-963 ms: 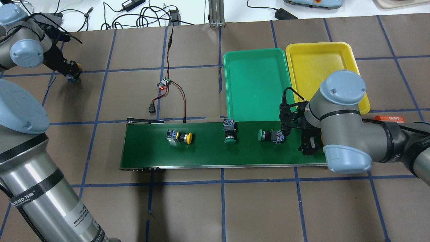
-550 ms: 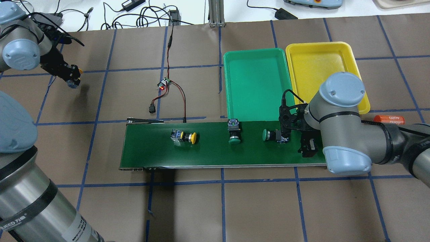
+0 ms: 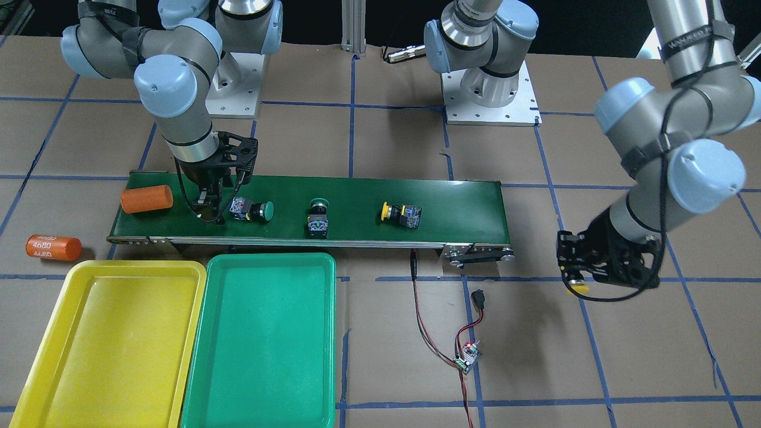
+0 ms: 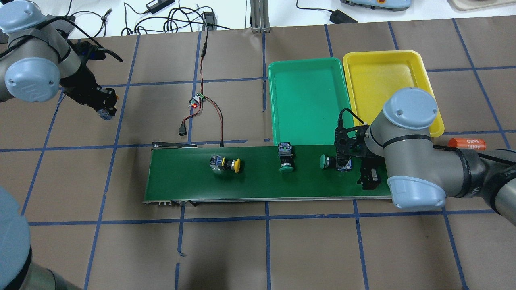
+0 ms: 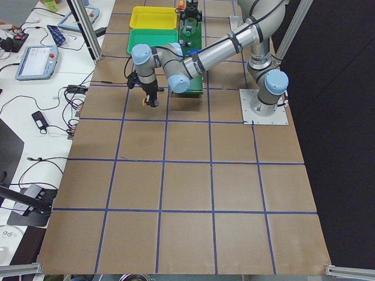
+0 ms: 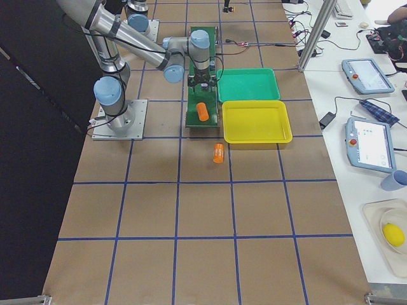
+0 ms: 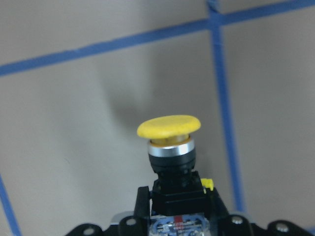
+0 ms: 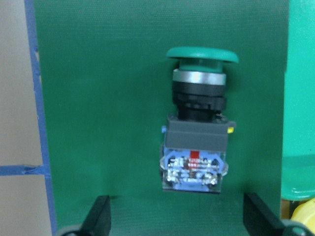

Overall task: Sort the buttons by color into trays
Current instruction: 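Lower the yellow-capped button onto the belt with the left gripper while right gripper waits, then release the yellow button and raise the left gripper while right gripper grasps green button, then carry the green-capped button into the green tray with the right gripper, then return the right gripper to the belt and grasp the next green button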

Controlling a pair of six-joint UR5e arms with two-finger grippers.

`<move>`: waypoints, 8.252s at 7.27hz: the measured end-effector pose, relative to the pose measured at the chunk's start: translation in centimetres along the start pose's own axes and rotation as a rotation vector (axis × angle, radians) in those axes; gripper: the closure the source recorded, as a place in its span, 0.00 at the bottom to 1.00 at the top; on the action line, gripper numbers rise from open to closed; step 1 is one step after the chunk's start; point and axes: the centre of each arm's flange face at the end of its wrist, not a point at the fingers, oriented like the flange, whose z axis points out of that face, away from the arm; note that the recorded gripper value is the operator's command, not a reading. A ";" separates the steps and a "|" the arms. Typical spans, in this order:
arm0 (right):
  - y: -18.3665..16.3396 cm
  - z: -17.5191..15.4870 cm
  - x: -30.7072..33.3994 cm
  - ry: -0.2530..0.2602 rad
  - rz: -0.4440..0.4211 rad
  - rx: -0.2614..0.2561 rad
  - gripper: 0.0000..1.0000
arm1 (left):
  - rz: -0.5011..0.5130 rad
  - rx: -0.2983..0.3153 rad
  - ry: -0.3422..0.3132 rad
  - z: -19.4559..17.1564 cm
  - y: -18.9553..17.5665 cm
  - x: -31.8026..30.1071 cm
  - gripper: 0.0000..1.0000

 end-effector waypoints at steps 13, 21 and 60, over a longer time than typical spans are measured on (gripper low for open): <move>-0.3 -2.1 4.2 0.063 0.011 0.019 0.96 | -0.028 0.056 -0.010 -17.5 5.4 14.2 0.00; -2.8 2.0 18.1 0.068 0.034 0.031 0.00 | -0.020 0.110 -0.034 -23.4 7.2 14.5 0.00; 2.4 -6.8 5.2 -0.072 0.303 0.046 0.00 | -0.094 0.081 0.012 -24.5 8.1 12.0 0.00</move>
